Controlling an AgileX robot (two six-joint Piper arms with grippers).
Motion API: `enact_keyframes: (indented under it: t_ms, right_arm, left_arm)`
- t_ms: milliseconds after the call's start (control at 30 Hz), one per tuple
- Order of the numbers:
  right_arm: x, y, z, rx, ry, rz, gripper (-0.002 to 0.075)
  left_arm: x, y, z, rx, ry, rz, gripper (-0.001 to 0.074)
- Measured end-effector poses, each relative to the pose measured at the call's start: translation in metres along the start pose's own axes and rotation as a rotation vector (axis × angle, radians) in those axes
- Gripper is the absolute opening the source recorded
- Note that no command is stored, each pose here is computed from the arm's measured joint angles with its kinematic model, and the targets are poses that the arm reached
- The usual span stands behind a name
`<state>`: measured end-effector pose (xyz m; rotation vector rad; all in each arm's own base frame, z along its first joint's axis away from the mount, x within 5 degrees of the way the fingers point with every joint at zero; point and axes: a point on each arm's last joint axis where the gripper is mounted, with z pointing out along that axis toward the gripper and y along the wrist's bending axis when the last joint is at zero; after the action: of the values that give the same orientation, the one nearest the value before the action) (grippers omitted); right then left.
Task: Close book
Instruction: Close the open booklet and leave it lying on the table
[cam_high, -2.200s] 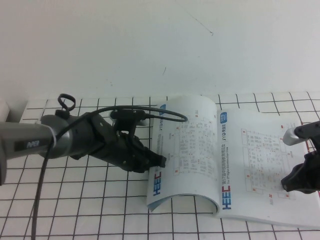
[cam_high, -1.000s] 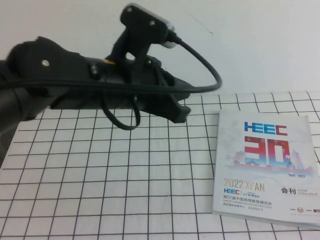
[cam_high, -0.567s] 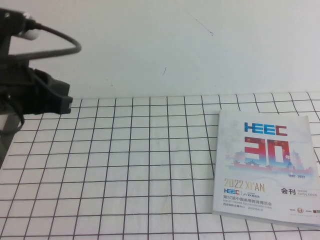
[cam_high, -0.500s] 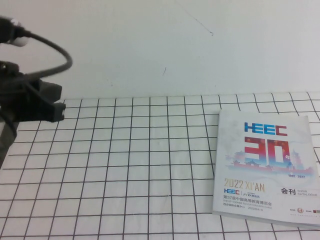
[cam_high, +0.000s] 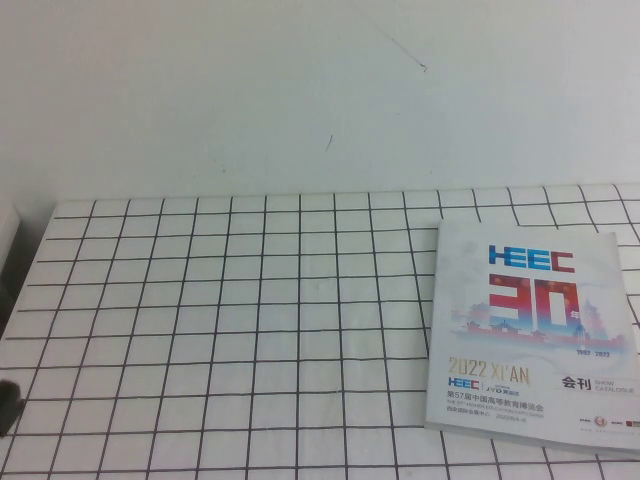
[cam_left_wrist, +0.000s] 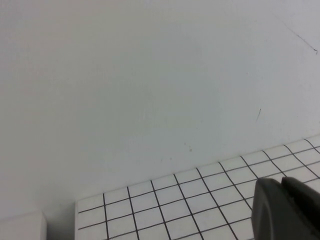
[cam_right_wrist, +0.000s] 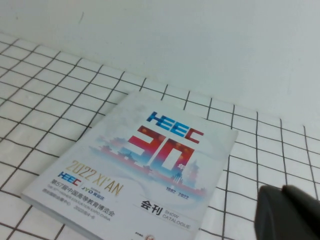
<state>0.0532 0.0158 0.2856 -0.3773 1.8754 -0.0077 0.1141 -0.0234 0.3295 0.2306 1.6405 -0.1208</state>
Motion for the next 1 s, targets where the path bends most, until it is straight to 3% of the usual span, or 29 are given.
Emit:
enact_keyframes:
  t_ms: [167, 367, 567, 1000]
  right_arm:
    - [0.023, 0.007, 0.008, -0.012, -0.027, -0.012, -0.0003]
    - [0.025, 0.008, 0.008, -0.020, -0.023, -0.019, -0.0003]
    - [0.034, 0.013, 0.008, -0.076, 0.066, -0.023, -0.0003]
    - [0.034, 0.013, 0.007, -0.083, 0.075, -0.023, -0.0003]
  left_arm:
    - [0.031, -0.003, -0.020, -0.011, -0.021, 0.006, -0.0004]
    - [0.053, -0.005, -0.025, -0.009, 0.001, 0.008, -0.0004]
    - [0.054, -0.004, -0.025, -0.012, -0.001, 0.008, -0.0004]
    - [0.055, -0.005, -0.025, -0.009, 0.004, 0.008, -0.0004]
